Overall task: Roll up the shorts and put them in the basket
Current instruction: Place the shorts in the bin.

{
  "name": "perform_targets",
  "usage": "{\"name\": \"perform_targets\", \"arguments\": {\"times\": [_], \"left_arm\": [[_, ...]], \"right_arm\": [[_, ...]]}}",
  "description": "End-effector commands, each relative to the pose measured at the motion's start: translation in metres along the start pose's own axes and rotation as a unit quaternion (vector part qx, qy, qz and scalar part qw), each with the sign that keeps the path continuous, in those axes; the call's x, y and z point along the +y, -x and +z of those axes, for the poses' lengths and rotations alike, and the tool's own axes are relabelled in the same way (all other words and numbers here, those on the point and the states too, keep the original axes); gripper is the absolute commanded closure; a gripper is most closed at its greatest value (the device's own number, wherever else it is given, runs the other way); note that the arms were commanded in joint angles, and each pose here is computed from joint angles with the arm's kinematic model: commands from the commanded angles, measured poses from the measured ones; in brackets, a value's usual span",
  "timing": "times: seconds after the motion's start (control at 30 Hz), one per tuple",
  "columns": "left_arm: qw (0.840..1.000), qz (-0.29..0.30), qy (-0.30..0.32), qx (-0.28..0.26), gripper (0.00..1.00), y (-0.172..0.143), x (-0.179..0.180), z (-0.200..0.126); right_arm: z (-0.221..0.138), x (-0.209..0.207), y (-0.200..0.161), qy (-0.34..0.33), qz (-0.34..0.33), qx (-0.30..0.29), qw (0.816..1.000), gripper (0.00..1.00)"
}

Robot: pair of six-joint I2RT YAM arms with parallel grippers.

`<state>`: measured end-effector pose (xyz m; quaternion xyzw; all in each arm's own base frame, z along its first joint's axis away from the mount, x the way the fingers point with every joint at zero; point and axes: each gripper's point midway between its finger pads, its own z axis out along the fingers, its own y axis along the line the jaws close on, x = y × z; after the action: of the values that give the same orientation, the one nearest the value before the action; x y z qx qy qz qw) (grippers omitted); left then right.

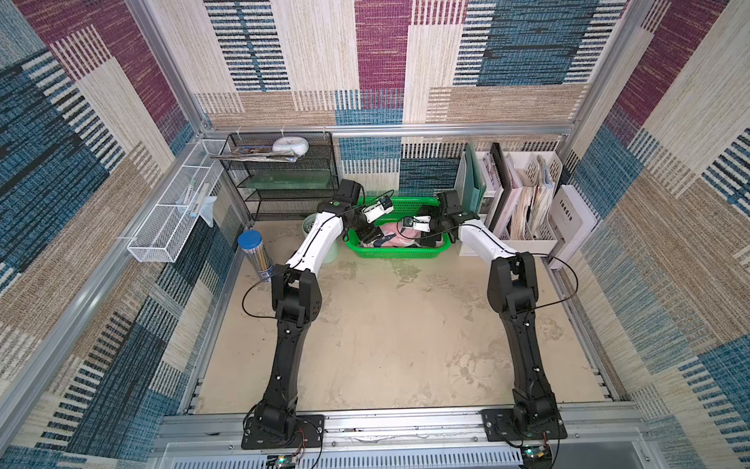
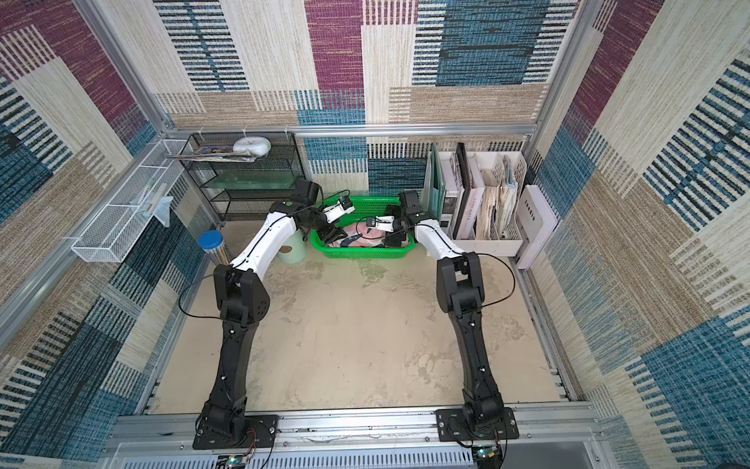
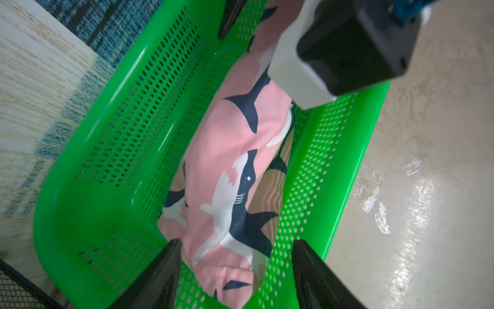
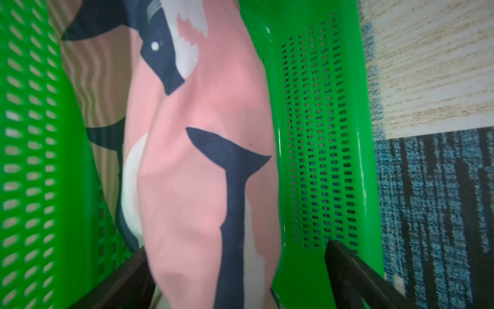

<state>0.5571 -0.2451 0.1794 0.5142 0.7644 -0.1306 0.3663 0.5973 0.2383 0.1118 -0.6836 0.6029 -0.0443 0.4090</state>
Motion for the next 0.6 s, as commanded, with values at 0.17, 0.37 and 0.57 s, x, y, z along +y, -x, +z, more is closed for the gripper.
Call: {"name": "perform_targets", "arguments": {"times": [0.17,0.37,0.57], "left_arm": [[0.999,-0.029,-0.006,-0.021,0.30,0.006,0.002,0.007],[0.998,-0.049,-0.004,-0.037,0.29,0.015,0.004,0.004],[0.992,-0.085,-0.004,-0.091,0.15,0.053,0.001,-0.034]], "right_arm": [[-0.023,-0.008,0.024,0.011,0.006,-0.050,0.999,0.00],[-0.046,-0.013,0.043,0.023,0.008,-0.081,0.996,0.00],[-0.092,-0.034,0.086,0.007,0.035,-0.145,0.989,0.00]]}}
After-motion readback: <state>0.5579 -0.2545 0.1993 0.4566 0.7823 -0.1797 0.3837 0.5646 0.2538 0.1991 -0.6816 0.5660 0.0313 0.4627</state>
